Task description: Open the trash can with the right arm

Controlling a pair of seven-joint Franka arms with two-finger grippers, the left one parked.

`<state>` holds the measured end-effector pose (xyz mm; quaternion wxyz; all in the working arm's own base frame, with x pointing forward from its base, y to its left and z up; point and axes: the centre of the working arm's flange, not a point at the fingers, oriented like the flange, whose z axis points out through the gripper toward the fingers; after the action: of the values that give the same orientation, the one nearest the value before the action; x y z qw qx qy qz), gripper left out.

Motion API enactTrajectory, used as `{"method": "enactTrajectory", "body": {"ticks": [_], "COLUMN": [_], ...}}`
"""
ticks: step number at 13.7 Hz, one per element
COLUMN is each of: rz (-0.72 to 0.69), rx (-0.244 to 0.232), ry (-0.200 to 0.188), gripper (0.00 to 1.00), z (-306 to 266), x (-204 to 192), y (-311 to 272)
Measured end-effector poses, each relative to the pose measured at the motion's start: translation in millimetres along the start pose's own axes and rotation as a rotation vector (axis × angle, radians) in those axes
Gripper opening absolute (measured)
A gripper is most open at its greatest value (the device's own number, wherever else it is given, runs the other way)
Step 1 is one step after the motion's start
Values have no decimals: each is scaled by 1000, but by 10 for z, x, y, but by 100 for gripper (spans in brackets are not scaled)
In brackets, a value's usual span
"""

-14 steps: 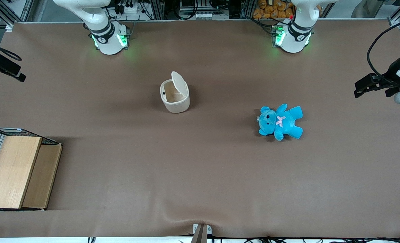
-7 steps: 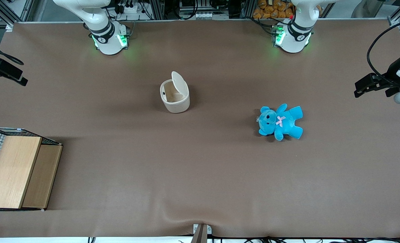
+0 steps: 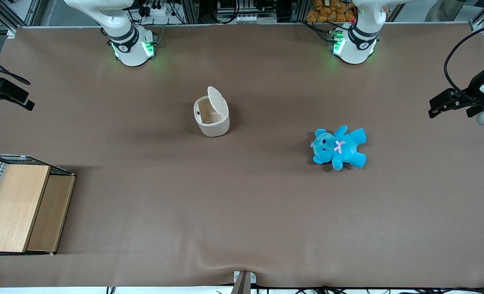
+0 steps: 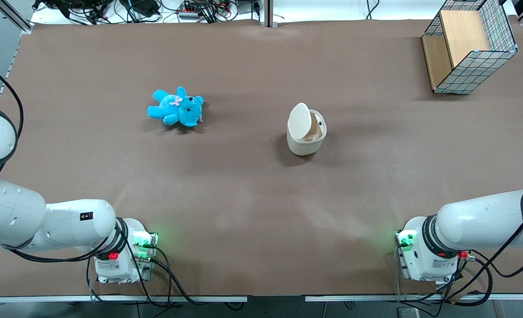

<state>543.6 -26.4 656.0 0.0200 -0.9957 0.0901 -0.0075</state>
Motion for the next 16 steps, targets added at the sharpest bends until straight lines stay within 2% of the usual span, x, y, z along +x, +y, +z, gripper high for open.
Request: {"method": "enactTrajectory", "body": {"ticks": [16], "rz": [1], "rx": [-5], "ry": [-12], "gripper": [100], "z": [76], "x": [46], "y": [0]}}
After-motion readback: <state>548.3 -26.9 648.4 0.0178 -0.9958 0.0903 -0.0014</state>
